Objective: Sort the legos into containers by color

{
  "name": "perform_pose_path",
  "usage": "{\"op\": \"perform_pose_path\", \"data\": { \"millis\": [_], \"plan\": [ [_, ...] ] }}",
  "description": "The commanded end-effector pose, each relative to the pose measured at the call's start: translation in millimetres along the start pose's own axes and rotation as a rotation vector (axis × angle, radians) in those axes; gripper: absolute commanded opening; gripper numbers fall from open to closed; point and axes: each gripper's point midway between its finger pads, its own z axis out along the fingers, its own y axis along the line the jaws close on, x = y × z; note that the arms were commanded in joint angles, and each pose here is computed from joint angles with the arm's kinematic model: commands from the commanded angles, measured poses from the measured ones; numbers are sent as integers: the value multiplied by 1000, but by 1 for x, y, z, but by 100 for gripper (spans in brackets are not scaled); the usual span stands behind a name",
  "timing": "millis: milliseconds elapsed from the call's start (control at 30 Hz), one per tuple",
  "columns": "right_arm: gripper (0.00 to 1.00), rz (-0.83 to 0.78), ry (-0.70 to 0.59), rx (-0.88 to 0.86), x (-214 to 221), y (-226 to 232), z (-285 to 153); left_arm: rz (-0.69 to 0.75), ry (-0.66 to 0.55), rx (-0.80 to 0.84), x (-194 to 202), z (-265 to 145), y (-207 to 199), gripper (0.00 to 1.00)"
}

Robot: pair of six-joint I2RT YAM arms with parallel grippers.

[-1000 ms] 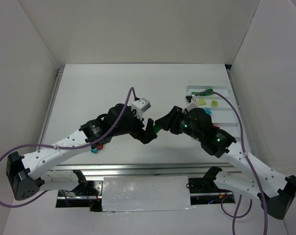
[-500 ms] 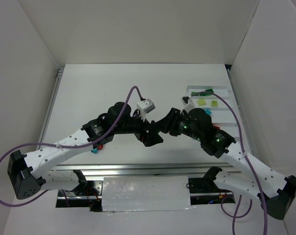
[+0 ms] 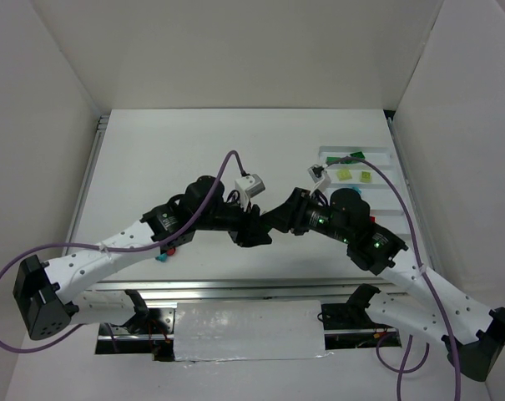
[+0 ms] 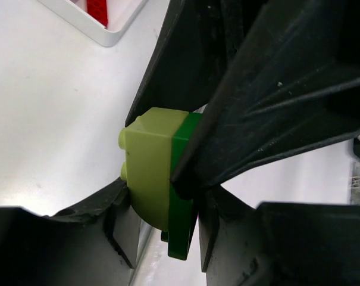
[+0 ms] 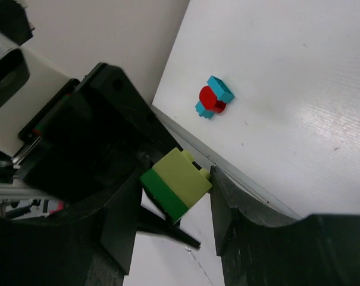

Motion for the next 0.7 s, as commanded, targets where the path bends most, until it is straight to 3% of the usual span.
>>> {"op": "perform_pose_path", "data": {
  "millis": [0, 67, 100, 133, 233, 333, 367, 400, 467, 667],
  "plan": [
    [0, -13, 9, -153, -1, 32, -2, 81, -87, 124, -24, 2, -27, 38],
    [0, -20, 13, -159, 0, 32, -1, 78, -83, 125, -24, 3, -27, 25],
    [1, -20, 16, -161, 1, 32, -1, 80, -81, 129, -24, 3, -28, 8],
    [1, -22, 17, -162, 2, 31, -1, 74, -73, 126, -23, 4, -27, 4],
    [1, -25, 24, -170, 4, 30, 0, 77, -65, 116, -24, 5, -26, 0],
    [10, -30, 28, -188, 6, 32, -1, 80, -69, 109, -25, 2, -26, 0],
    [27, -34, 23, -195, 6, 33, -3, 82, -69, 106, -24, 2, -25, 0],
    [30, -36, 16, -210, 5, 36, -4, 88, -71, 108, -24, 1, -26, 0],
    [57, -38, 12, -217, 6, 35, -6, 102, -86, 119, -25, -3, -29, 0],
    [92, -31, 4, -214, 5, 36, -11, 158, -125, 195, -23, -19, -45, 0]
  ]
}}
